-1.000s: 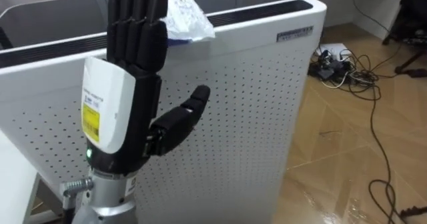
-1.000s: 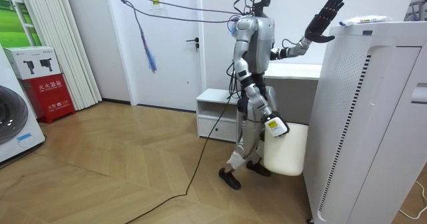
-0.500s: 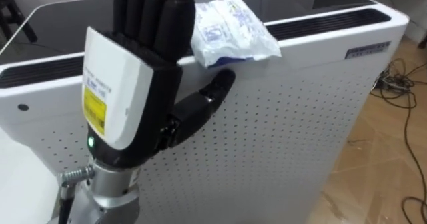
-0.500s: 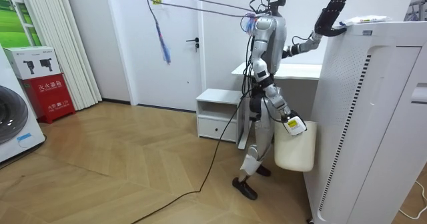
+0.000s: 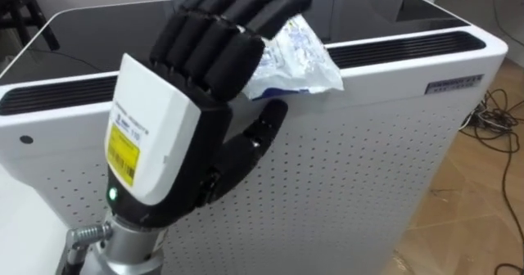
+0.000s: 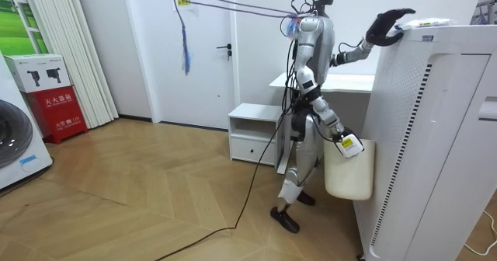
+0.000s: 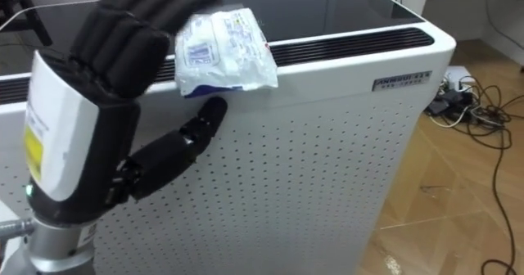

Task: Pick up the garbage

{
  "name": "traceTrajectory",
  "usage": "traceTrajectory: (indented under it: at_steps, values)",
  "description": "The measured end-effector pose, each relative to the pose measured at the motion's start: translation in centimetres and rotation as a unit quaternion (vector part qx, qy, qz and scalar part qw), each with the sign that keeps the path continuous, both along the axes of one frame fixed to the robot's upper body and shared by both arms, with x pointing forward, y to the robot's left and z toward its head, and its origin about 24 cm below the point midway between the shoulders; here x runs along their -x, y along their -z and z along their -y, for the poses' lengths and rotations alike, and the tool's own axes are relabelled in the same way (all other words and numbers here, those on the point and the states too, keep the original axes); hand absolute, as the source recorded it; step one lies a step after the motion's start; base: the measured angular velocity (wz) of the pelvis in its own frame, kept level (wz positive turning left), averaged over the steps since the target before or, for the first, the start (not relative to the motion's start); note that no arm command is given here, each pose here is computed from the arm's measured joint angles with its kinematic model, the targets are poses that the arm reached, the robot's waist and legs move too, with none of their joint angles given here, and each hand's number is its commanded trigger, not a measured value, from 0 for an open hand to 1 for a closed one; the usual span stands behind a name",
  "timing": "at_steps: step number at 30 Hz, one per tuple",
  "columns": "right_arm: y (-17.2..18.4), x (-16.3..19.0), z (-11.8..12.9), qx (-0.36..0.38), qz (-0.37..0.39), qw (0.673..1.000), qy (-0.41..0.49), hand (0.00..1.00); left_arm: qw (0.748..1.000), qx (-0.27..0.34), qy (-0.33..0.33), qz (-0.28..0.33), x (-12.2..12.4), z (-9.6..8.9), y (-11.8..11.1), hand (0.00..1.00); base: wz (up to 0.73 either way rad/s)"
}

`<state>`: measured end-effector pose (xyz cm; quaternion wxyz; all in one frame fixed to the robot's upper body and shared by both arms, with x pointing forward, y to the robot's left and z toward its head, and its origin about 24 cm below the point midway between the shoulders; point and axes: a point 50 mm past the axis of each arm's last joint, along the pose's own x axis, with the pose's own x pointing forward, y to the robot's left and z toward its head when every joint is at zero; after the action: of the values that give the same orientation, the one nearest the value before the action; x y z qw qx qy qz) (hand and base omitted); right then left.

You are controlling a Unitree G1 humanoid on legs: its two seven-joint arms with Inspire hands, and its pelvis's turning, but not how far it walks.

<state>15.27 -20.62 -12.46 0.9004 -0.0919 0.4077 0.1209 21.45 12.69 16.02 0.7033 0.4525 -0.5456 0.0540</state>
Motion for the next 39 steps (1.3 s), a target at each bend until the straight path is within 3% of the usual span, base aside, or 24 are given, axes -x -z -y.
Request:
traceTrajectory:
  at_steps: [28, 34, 37, 39]
  values:
    - [-0.3, -0.1, 0.8, 0.007, 0.001, 1.0, -0.01, 1.0, 0.999, 0.035, -0.001, 0.016, 0.3, -0.2, -0.3, 1.0, 0.01]
    - [-0.5, -0.4, 0.7, 0.004, 0.009, 1.0, -0.015, 1.0, 0.984, 0.148, 0.072, -0.072, 0.2, -0.8, -1.1, 1.0, -0.01]
    - [-0.5, -0.3, 0.6, 0.003, 0.008, 1.0, -0.022, 1.0, 0.959, 0.215, 0.14, -0.117, 0.6, -1.0, -2.1, 1.0, 0.0]
    - [-0.5, -0.3, 0.5, 0.002, 0.008, 1.0, -0.023, 1.0, 0.93, 0.267, 0.198, -0.154, 0.6, -1.1, -2.5, 1.0, 0.02]
